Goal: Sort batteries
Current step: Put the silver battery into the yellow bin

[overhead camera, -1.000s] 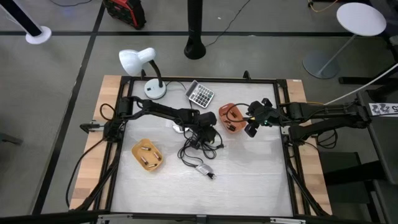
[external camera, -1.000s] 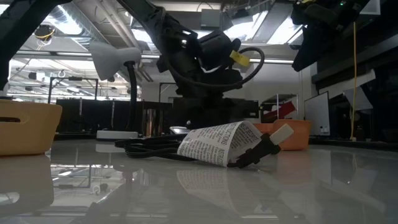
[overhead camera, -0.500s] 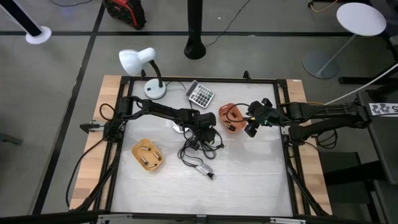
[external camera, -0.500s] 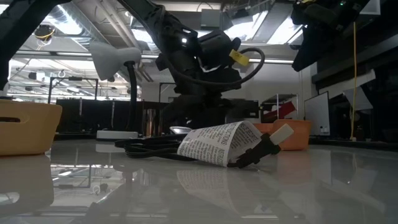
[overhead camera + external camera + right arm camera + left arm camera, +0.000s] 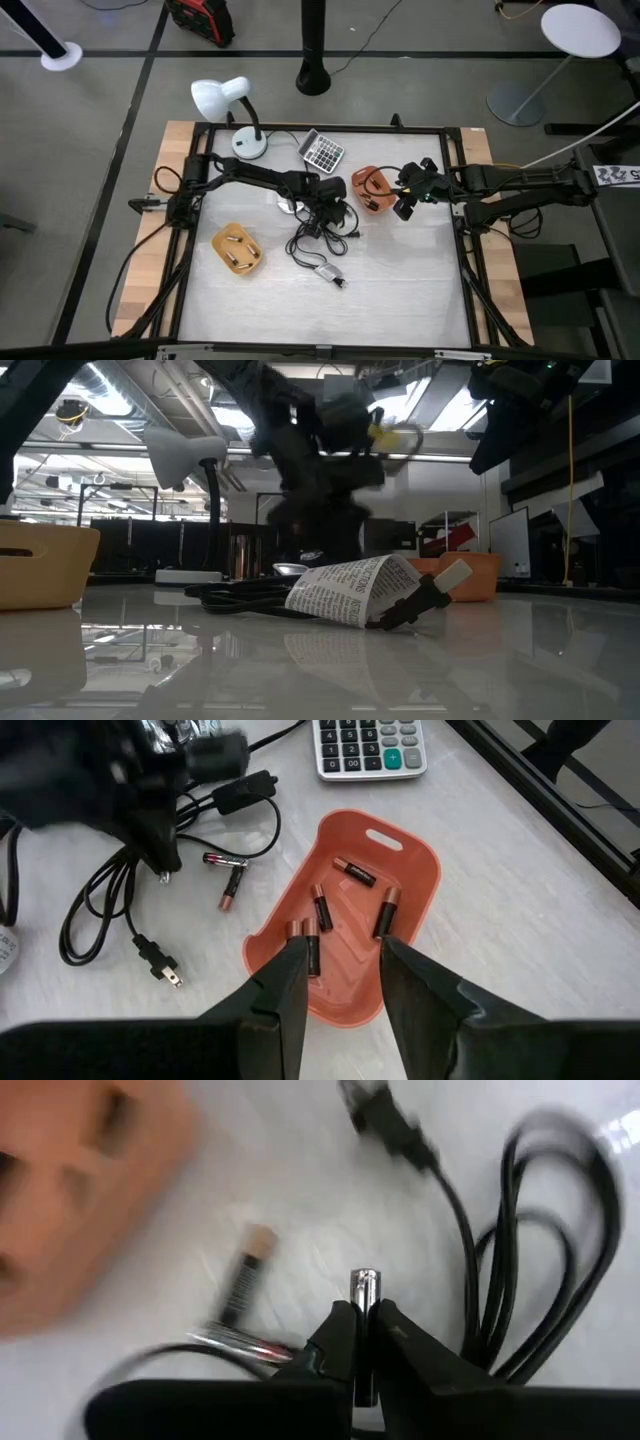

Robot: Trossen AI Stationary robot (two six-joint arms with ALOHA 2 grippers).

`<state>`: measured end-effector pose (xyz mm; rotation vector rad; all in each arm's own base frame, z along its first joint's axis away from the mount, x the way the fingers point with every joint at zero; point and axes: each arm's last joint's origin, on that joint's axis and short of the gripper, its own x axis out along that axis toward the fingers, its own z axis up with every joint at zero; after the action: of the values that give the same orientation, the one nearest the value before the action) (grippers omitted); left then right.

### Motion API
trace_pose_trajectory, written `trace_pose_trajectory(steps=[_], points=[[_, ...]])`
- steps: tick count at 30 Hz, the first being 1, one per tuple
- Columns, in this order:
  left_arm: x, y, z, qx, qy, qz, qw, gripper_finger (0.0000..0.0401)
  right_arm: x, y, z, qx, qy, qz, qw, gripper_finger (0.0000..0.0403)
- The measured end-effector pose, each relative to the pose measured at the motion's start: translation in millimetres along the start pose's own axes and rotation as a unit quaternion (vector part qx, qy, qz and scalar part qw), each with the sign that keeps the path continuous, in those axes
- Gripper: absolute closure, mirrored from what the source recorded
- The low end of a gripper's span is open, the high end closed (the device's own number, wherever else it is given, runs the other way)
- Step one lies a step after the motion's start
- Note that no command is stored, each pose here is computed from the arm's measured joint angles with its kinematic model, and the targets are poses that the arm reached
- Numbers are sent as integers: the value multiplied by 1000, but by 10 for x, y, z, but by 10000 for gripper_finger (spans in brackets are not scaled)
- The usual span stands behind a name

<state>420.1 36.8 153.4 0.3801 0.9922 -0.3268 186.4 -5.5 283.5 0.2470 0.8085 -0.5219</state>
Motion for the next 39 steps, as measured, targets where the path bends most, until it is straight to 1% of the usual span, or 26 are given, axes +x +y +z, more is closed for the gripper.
trace_pose_trajectory(steps=[5,10,12,16,18,23,28,32,35,39], points=[[-310,55,101,-17,-8,5,1000,382,0,11,19,4,-8,7,1000,283],[-667,30,178,-20,-16,7,1000,385,60,104,119,20,-38,50,998,283],[-818,-10,176,-27,-9,1,1000,383,123,159,160,24,-44,65,997,283],[-1069,-125,137,-63,21,-22,998,378,331,277,199,21,-34,74,996,283],[-1209,-191,117,-82,34,-35,995,379,466,338,200,17,-24,70,997,283],[-1442,-405,27,-130,102,-72,984,383,840,509,212,16,-18,70,997,283],[-1532,-628,-51,-168,185,-105,962,377,1160,643,168,12,1,88,996,283],[-1568,-797,-70,-181,238,-121,947,380,1359,701,87,21,31,93,995,283],[-1563,-923,-62,-188,259,-129,939,381,1465,720,24,26,54,89,994,283],[-1477,-1121,-127,-186,292,-152,926,373,1530,727,-13,24,64,83,994,283]])
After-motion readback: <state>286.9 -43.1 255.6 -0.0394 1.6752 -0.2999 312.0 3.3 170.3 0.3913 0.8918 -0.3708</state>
